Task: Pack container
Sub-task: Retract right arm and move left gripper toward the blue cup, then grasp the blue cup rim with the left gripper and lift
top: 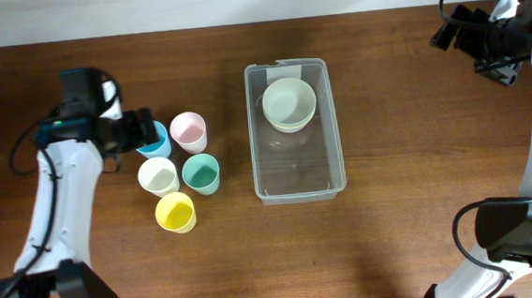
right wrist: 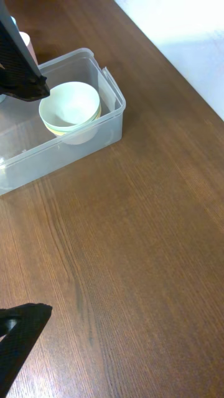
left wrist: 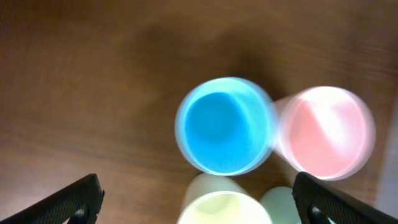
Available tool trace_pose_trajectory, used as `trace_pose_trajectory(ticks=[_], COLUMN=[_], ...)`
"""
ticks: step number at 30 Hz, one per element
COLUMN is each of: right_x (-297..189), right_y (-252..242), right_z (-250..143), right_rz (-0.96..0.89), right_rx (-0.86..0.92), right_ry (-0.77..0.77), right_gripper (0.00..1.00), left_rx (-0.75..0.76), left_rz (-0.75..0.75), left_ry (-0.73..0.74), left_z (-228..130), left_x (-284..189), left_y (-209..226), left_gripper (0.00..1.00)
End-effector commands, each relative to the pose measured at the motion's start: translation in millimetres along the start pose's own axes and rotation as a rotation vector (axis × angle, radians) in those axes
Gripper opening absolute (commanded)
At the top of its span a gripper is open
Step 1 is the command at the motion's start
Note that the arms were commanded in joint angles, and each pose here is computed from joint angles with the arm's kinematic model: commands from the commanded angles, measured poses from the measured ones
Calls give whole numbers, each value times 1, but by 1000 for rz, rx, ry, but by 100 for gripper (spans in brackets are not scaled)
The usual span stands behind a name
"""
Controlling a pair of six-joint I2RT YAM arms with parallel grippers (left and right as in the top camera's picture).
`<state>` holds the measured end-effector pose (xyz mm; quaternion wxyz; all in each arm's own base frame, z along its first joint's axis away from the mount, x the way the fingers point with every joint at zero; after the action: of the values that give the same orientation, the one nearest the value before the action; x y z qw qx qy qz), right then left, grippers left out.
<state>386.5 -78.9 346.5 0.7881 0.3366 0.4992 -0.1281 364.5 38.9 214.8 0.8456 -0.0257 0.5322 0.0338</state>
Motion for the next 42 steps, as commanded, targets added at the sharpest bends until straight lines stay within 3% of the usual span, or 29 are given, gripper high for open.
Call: trace_pose_trajectory(ticks=[1,7,13,15,20,22,28,33,38,42], right_x=[-2,-2,-2,-2,-2,-2,-2,-2,-2,-2], right_y=[0,0,0,0,0,0,0,0,0,0], right_z=[1,1,1,1,1,1,1,1,1,1], right_rz=[1,1,1,1,1,1,1,1,1,1], right_rx=[1,1,1,1,1,1,1,1,1,1], right_ry=[-9,-9,-9,-9,-9,-9,-9,-9,-9,-9], right_gripper=[99,99,99,99,99,99,99,99,99,99], left_rx=[-110,-147,-127,-126,-128,-131,-145,-120,-26,126], left_rz=[-55,-81,-83,-83,-80,-78,-74,-119,-200,-291], left_ry=[49,146,168,160,136,127,85,2,-106,-162], left_z=[-1,-11,-11,-10,-6,-3,17,52,76,75], left_x=[15,54,86,92,92,90,67,8,-65,-98], left_y=[16,28,31,31,33,35,40,29,-13,-70], left_gripper=[99,93,74,63,15,3,1,1,1,1])
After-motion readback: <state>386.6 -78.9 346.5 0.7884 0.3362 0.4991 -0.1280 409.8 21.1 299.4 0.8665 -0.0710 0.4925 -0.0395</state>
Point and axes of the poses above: each gripper's point midway between its finger pads, its own x axis out along the fingers, its own y axis along the line the jaws close on, z = x × y, the point moved 8 cm from there along -x, back along the fingers, and after that the axes turned 9 degrees about x, right-handed, at the moved point
